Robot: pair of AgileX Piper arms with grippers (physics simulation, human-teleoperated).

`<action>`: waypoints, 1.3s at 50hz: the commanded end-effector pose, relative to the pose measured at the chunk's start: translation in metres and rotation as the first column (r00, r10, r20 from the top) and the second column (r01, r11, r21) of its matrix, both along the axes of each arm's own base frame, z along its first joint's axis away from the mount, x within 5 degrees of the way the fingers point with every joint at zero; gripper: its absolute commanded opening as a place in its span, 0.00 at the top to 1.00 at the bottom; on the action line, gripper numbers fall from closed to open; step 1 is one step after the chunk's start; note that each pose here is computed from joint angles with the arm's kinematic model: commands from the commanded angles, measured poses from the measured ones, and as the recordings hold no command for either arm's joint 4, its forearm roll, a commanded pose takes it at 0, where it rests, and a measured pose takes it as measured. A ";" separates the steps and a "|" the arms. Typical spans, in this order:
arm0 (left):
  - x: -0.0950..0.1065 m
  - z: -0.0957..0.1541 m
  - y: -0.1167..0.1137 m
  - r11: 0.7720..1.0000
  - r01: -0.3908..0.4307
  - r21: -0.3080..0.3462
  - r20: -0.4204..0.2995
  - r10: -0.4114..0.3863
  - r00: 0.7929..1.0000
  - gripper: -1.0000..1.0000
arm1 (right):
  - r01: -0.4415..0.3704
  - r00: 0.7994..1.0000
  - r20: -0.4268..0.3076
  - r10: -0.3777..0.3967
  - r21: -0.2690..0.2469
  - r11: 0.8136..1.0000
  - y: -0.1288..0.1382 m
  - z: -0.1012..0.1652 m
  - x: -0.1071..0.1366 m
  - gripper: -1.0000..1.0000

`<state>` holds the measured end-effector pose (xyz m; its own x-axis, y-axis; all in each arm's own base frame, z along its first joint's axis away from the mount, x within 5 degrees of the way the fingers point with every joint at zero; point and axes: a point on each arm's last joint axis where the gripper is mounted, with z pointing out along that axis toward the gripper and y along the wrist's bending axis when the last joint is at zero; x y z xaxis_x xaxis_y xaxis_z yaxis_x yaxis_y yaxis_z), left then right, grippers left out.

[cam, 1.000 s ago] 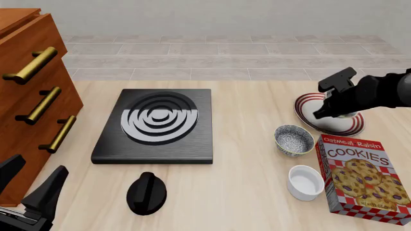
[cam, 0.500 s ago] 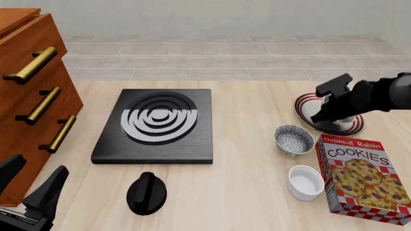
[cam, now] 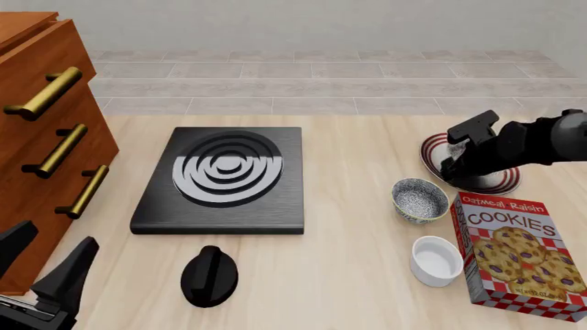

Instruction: Pick the akita bowl from table center and place it on the plate.

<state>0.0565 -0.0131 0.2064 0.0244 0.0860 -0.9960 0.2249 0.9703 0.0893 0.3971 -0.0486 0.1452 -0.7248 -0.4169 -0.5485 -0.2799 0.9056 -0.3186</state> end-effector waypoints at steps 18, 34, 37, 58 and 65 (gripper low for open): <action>0.000 0.000 -0.001 1.000 0.007 0.001 -0.002 -0.007 1.000 0.00 | -0.008 1.000 0.024 0.008 0.009 1.000 0.009 0.007 -0.004 0.00; 0.001 0.000 -0.001 1.000 0.010 0.003 -0.003 -0.010 1.000 0.00 | -0.034 0.998 0.047 0.034 -0.008 0.999 0.014 0.025 -0.014 0.00; 0.001 0.000 -0.001 1.000 0.011 0.003 -0.003 -0.011 1.000 0.00 | -0.042 0.998 0.051 0.042 -0.012 0.999 0.016 0.029 -0.018 0.00; 0.001 0.000 -0.001 1.000 0.016 0.000 -0.003 -0.016 1.000 0.00 | -0.061 0.991 0.118 0.063 -0.024 0.998 0.024 0.057 -0.041 0.00; 0.001 0.000 -0.001 1.000 0.019 0.001 -0.004 -0.019 1.000 0.00 | -0.076 0.986 0.143 0.081 -0.035 0.996 0.028 0.068 -0.053 0.00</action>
<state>0.0572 -0.0142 0.2064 0.0225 0.0865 -0.9960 0.2404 0.9666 0.0894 0.3591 -0.0256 0.1995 -0.6334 -0.4711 -0.6139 -0.2974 0.8806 -0.3688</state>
